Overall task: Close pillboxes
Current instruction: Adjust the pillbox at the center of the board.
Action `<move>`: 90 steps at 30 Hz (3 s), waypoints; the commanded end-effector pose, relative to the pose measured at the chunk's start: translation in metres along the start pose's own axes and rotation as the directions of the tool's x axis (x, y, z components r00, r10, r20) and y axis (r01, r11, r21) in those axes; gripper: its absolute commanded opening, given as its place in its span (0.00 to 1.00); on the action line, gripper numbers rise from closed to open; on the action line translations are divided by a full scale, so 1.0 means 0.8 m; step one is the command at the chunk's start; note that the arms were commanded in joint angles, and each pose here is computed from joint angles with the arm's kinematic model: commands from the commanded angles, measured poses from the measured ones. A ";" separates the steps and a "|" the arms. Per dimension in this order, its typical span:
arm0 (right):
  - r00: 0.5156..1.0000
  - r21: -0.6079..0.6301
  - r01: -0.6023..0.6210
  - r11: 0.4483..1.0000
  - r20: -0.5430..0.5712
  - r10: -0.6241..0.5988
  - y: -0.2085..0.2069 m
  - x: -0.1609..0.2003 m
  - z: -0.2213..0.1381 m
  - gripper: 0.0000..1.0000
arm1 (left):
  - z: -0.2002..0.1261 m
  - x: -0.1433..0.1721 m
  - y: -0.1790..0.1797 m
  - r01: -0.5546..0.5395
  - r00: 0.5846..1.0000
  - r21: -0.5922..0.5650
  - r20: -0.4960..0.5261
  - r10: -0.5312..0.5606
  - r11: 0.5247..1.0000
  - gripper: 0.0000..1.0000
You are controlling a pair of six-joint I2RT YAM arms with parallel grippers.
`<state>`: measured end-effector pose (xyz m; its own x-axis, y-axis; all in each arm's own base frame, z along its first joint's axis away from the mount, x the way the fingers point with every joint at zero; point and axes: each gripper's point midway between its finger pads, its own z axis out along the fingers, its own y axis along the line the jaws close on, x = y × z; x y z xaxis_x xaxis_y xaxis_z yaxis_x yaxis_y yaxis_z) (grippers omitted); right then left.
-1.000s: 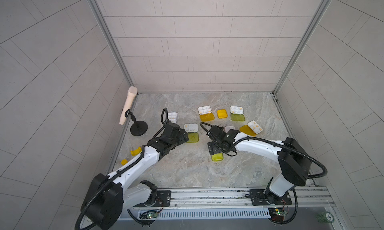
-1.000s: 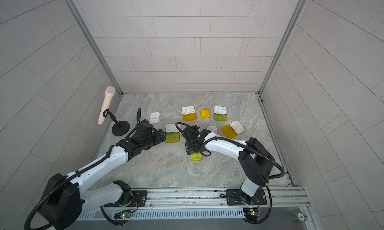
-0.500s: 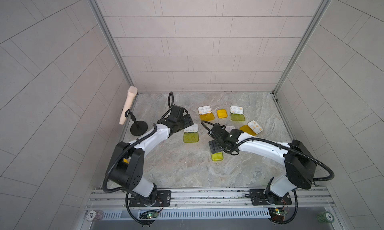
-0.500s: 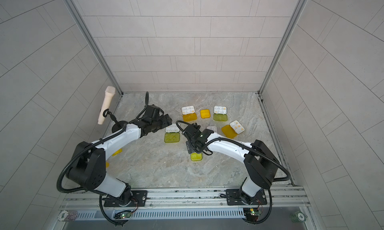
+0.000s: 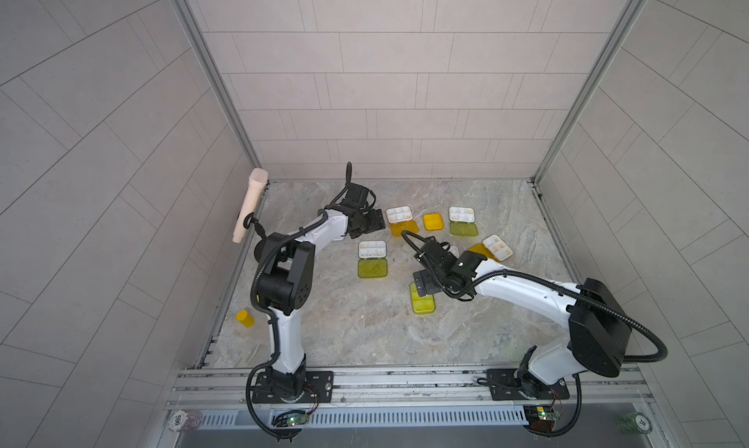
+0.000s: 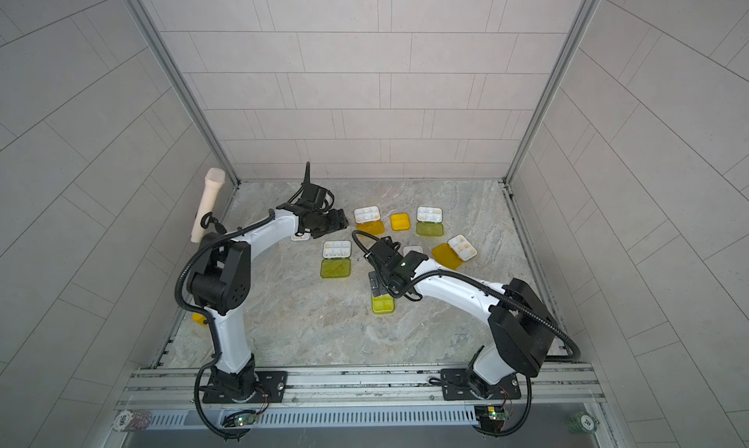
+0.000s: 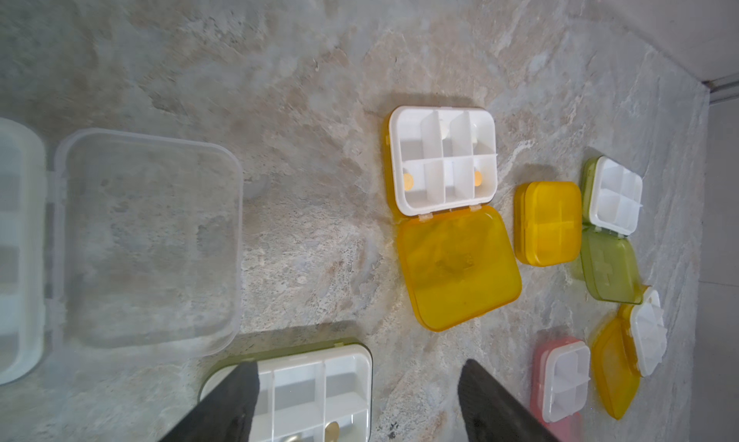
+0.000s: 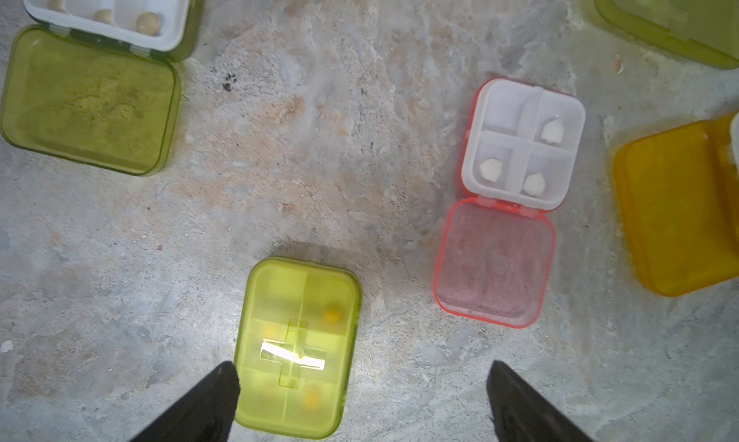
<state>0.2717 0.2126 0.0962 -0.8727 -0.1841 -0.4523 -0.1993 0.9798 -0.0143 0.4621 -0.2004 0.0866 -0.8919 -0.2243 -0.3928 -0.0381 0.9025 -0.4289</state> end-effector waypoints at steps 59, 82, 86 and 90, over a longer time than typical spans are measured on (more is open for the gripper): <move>1.000 -0.064 0.031 0.997 -0.002 -0.031 0.009 -0.001 -0.015 0.95 | -0.013 0.143 0.043 -0.007 0.990 -0.025 -0.144 0.004 1.000 0.79; 0.993 -0.257 -0.008 0.966 -0.116 -0.023 0.109 -0.027 0.012 0.91 | -0.126 0.162 0.097 0.134 0.987 -0.111 0.098 -0.124 0.985 0.80; 0.989 -0.303 -0.044 0.952 -0.145 -0.001 0.127 -0.023 0.024 0.91 | -0.156 0.155 0.118 0.203 0.965 -0.149 0.200 -0.171 0.968 0.82; 0.988 -0.320 -0.047 0.946 -0.156 -0.004 0.138 -0.019 0.031 0.91 | -0.184 0.148 0.134 0.243 0.928 -0.154 0.324 -0.184 0.958 0.85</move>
<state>0.2755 0.3126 0.0751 -0.9284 -0.2125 -0.3047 -0.2938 0.9221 0.2519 0.2921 -0.1016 0.1130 -0.7401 -0.4379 -0.5105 -0.2314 0.8785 -0.4180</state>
